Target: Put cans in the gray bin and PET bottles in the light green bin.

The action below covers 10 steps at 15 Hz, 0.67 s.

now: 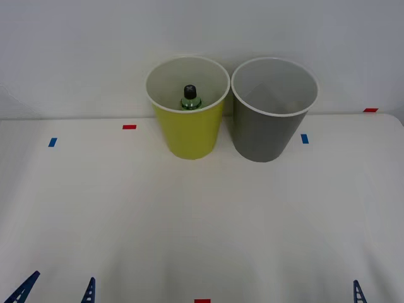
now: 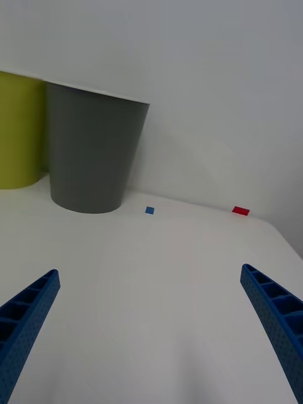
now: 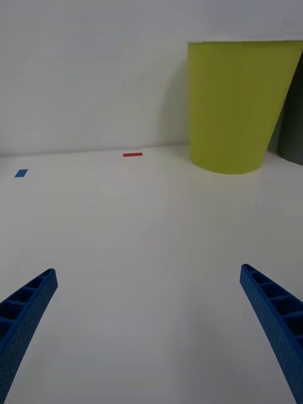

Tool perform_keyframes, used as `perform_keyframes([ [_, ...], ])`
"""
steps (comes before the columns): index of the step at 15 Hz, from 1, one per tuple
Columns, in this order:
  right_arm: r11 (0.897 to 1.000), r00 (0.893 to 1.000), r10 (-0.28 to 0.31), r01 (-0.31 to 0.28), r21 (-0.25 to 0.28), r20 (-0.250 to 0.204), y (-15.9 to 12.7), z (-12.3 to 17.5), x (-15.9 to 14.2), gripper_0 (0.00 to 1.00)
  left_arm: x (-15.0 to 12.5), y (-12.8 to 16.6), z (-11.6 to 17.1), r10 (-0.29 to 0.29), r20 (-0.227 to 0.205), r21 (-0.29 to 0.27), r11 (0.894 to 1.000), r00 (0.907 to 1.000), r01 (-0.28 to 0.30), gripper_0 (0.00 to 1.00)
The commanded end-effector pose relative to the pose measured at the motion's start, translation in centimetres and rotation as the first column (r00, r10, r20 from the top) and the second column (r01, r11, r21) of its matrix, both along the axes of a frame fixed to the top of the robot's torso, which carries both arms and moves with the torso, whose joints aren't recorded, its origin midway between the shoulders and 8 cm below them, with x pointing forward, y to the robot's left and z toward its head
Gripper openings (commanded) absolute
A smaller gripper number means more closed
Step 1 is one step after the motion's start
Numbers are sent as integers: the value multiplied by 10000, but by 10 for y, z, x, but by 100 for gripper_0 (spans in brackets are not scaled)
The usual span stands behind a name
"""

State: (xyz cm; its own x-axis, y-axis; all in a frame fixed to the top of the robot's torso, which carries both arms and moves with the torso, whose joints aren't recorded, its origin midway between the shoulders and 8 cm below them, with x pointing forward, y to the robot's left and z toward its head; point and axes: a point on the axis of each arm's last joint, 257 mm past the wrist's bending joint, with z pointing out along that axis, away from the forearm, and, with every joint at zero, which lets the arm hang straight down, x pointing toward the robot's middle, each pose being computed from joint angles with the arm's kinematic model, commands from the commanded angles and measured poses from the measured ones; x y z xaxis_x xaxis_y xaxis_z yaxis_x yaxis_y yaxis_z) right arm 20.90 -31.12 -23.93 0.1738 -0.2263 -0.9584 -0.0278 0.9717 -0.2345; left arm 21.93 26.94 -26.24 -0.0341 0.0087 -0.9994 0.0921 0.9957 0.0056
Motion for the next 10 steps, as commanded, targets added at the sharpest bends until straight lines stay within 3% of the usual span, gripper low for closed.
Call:
perform_keyframes([
  [1, 10000, 10000, 0, 0, 0, 0, 0, 0, 0, 100, 0, 0, -1, 3, -18, 18, 10000, 10000, -3, 100],
  [10, 10000, 10000, 0, 0, 0, 0, 0, 0, 0, 100, 0, 0, -1, 3, -18, 18, 10000, 10000, -3, 100],
])
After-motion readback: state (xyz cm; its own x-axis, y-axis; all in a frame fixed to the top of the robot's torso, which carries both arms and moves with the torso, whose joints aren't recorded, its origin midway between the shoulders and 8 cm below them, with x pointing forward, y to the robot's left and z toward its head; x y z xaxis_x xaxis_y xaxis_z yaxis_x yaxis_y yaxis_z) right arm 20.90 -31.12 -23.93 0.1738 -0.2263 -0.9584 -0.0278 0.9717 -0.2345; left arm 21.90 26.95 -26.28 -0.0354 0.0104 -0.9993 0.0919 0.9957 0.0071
